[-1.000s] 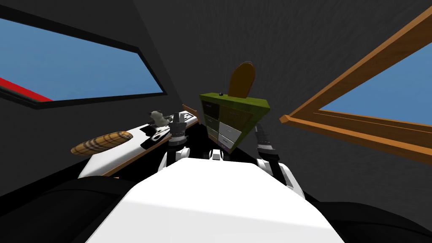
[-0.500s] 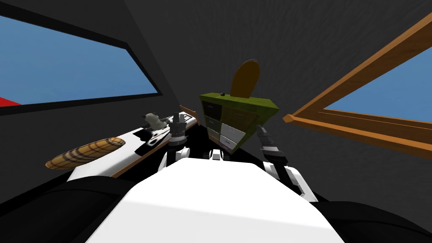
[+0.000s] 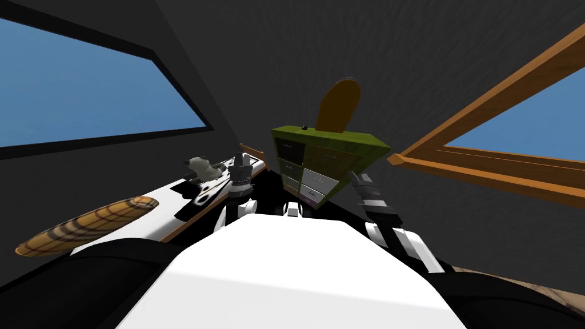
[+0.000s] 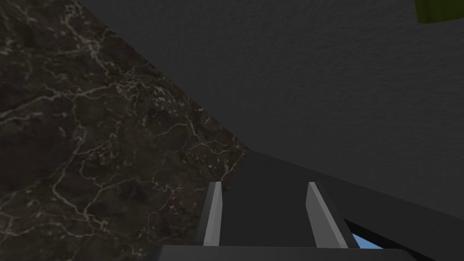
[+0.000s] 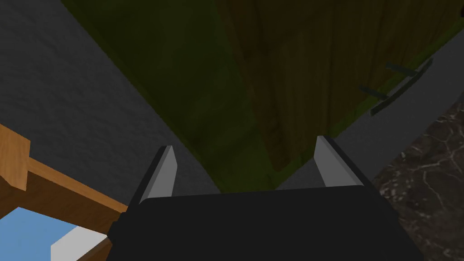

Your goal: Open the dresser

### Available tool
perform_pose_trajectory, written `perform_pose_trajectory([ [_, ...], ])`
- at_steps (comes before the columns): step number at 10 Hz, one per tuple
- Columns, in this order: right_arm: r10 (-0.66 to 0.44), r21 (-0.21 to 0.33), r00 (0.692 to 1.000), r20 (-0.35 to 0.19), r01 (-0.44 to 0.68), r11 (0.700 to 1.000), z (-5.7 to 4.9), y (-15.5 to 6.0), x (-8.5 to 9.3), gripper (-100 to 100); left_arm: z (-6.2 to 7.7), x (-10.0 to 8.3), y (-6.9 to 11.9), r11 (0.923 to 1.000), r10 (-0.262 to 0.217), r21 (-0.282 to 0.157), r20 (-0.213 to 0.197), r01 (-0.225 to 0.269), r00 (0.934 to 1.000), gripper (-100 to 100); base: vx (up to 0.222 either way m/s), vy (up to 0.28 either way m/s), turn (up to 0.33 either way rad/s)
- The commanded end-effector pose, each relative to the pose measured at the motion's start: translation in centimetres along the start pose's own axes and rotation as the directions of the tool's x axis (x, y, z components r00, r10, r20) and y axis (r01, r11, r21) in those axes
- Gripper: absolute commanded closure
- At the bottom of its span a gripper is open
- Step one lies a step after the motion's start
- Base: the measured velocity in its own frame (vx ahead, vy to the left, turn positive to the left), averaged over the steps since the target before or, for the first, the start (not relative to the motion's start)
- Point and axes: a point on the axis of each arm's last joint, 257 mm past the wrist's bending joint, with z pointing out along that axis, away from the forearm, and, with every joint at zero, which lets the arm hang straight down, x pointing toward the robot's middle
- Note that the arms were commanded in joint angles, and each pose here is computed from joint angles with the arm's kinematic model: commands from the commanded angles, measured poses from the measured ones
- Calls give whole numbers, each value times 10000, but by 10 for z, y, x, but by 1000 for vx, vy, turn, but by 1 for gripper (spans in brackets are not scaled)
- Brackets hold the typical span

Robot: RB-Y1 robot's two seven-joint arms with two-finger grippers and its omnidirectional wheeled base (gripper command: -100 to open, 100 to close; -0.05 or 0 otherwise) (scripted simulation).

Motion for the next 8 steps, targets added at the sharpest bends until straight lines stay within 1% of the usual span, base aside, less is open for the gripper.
perform_pose_trajectory([
  [1, -2090, 201, 9771, -408, 2099, 9775, -4, -19, -7, -100, 0, 0, 0, 10000, 0, 0, 0, 0, 10000, 0, 82, 173, -104],
  [2, -2812, 270, 9580, -566, 2830, 9587, -6, -27, -9, -100, 0, 0, 0, 10000, 0, 0, 0, 0, 10000, 0, 58, 141, -96],
  [4, -4147, 371, 9056, -886, 4191, 9072, -9, -43, -15, -100, 0, 0, 0, 10000, 1, 0, -1, -1, 10000, 0, 49, 138, -85],
  [6, -5331, 422, 8375, -1204, 5408, 8401, -12, -58, -22, -100, 0, 0, 0, 10000, 1, 0, -1, -1, 10000, 0, 66, 154, -74],
  [8, -6360, 420, 7568, -1510, 6477, 7608, -14, -73, -30, -100, 0, 0, 0, 10000, 1, 0, -1, -1, 10000, 0, 66, 164, -65],
])
